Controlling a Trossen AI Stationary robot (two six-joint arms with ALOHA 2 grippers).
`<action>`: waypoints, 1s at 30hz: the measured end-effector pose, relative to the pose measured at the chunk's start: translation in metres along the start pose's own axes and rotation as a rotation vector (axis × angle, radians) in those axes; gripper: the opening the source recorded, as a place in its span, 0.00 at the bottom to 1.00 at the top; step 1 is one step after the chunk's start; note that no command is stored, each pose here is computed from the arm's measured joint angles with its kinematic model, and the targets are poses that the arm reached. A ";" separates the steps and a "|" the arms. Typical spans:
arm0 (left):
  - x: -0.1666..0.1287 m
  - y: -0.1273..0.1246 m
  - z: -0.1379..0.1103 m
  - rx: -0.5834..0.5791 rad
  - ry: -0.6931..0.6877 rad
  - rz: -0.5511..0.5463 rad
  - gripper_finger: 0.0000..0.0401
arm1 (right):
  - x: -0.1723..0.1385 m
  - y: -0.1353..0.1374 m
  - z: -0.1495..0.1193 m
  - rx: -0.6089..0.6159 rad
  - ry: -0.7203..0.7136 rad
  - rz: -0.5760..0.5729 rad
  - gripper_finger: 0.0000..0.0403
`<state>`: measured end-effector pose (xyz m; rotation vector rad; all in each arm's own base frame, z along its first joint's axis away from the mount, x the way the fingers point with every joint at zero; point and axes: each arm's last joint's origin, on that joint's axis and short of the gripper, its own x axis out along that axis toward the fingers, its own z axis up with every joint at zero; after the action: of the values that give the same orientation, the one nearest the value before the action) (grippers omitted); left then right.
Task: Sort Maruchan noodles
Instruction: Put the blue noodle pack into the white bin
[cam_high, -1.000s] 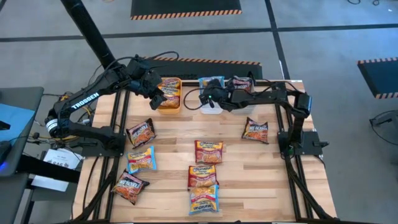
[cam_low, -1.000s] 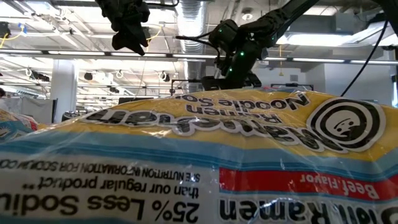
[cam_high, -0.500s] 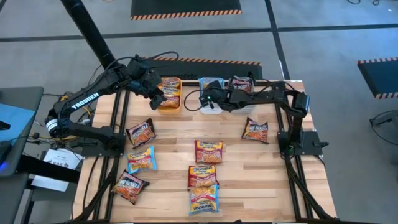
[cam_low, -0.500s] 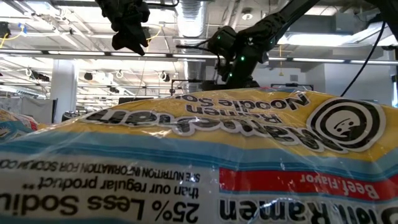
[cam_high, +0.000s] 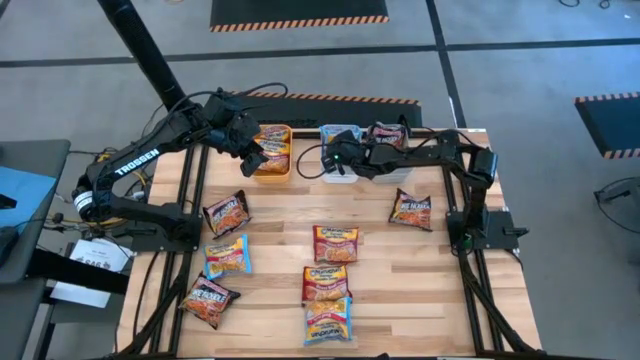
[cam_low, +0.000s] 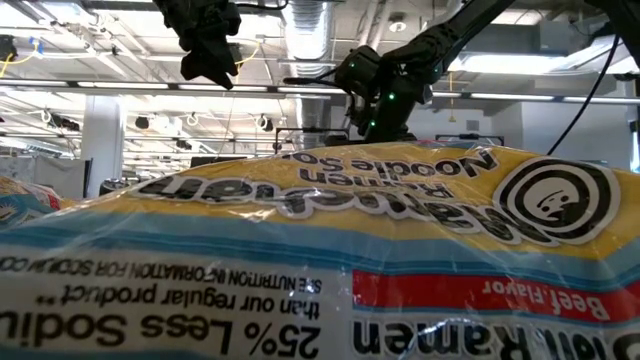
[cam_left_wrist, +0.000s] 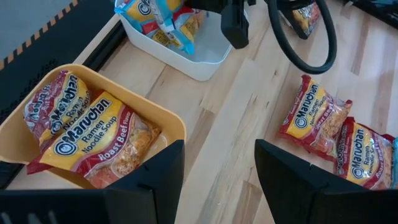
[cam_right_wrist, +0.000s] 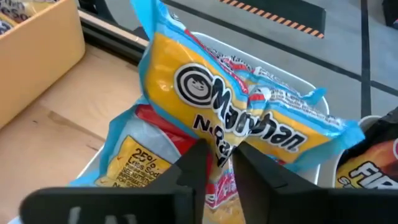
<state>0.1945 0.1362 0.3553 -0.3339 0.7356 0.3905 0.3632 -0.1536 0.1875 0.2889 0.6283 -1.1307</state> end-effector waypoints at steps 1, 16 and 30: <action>0.000 0.000 0.000 0.000 0.000 0.000 0.45 | -0.002 0.000 0.000 -0.004 0.003 0.000 0.28; 0.000 0.000 0.000 -0.008 0.000 0.000 0.45 | -0.030 -0.006 0.015 -0.021 0.031 0.125 0.37; 0.000 0.000 0.000 -0.025 0.000 0.001 0.45 | -0.019 -0.023 0.022 -0.013 0.226 0.443 0.34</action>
<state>0.1944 0.1362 0.3553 -0.3567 0.7318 0.4009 0.3439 -0.1605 0.2183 0.5218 0.7274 -0.6721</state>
